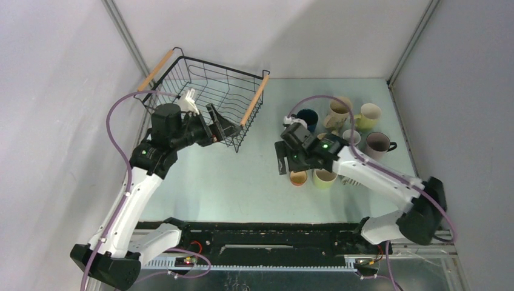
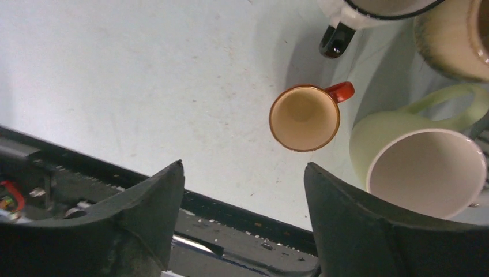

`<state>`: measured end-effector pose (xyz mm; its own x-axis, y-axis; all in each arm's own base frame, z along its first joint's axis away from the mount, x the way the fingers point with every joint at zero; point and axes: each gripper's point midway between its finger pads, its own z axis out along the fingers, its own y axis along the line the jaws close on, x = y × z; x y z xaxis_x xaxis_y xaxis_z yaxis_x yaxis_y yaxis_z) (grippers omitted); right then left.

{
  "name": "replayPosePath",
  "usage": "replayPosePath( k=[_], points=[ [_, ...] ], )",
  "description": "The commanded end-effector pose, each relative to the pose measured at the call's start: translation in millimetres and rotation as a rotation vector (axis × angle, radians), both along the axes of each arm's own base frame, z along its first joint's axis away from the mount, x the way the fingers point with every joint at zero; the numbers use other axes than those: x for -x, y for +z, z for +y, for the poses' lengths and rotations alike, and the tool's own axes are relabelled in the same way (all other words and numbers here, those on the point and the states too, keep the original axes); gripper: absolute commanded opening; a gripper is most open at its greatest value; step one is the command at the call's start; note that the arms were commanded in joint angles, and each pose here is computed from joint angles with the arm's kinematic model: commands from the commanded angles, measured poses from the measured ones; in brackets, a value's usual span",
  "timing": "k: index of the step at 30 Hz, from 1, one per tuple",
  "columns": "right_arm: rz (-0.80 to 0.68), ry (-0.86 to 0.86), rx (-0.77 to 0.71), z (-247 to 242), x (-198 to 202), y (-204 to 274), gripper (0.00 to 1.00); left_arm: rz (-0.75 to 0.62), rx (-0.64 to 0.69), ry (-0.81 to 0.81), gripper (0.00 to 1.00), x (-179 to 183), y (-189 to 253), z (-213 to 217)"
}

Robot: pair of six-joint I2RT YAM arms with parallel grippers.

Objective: Unload the cups from the dish rack
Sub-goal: Reset both arms

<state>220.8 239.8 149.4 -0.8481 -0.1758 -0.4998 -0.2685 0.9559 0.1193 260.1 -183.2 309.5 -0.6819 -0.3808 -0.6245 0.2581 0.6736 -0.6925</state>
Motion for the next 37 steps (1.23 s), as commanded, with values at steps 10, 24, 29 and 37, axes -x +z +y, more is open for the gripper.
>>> replayPosePath(
  k=[10,24,29,37],
  points=[
    [-0.346,0.028,-0.432,1,3,150,1.0,-0.219,-0.11,-0.053,1.0,18,37,-11],
    [-0.538,0.085,-0.7,-12,28,219,1.0,-0.256,-0.157,-0.022,1.0,19,38,-5],
    [-0.547,0.085,-0.707,-13,29,221,1.0,-0.257,-0.156,-0.033,1.0,20,36,-7],
    [-0.543,0.086,-0.702,-15,30,220,1.0,-0.26,-0.147,-0.033,1.0,21,38,-7]
  ],
)
